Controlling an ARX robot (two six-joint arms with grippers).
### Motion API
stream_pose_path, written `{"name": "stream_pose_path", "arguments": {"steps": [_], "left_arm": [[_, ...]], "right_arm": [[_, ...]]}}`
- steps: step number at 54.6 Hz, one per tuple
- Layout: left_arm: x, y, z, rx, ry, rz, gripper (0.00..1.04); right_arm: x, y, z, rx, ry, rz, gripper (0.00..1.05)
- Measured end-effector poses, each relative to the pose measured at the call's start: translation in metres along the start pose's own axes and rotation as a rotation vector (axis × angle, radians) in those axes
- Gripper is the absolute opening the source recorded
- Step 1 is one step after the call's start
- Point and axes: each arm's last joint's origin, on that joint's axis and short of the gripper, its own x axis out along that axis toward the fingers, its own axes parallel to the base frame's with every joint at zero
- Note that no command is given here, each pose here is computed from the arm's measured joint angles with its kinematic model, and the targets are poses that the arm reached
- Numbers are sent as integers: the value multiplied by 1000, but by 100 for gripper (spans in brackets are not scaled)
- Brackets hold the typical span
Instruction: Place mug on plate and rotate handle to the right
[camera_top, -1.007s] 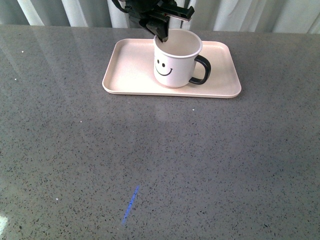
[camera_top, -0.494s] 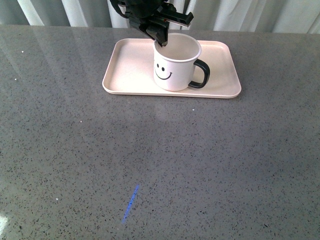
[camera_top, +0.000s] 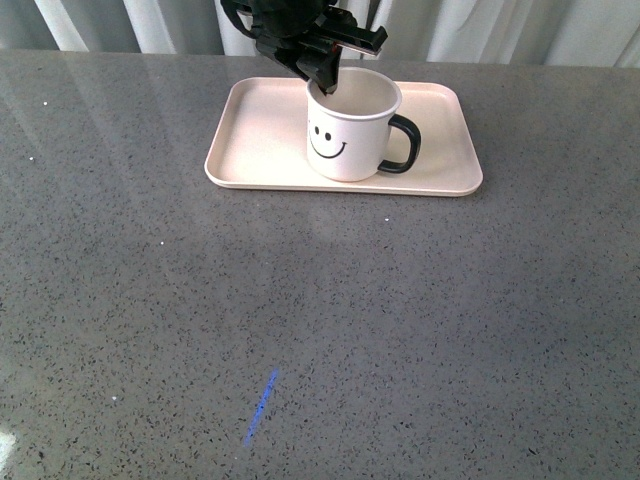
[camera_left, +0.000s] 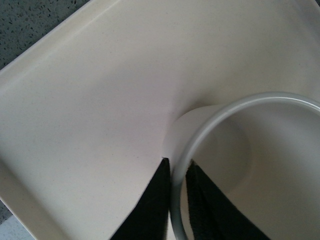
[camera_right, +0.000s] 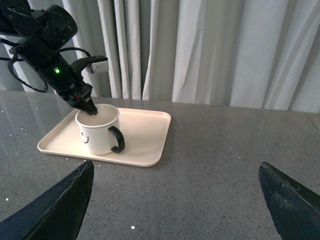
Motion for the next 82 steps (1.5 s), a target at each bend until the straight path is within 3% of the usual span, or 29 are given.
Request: {"name": "stream_pose_path", "arguments": {"steps": [24,34,43,45,48,52,57,63,70,82], "left_arm": [[-16,-3,-7,6,-35,8,97],[-78,-7,-6,12,-170,39,96],[-137,-11,-23,-75,-390,128,96],[-148,-13,-32,-121,-484,251,92],[-166,-16,-53,-214,-710,532,79],[-186,-20,-91,-298,-907,695,65],[-199,-25,-135,-324,-1012,733,49],[-194,-35,-198,-336,-967,725,21],[-199,-45,-228,-335,-959,713,1],[-210,-59,-271,-343,-960,720,1]], "right_arm": [[0,0,0,0,0,0,96],[0,0,0,0,0,0,96],[0,0,0,0,0,0,96],[0,0,0,0,0,0,96],[0,0,0,0,0,1,96],[0,0,0,0,0,0,96],[0,0,0,0,0,0,96],[0,0,0,0,0,1,96],[0,0,0,0,0,0,96],[0,0,0,0,0,0,96]]}}
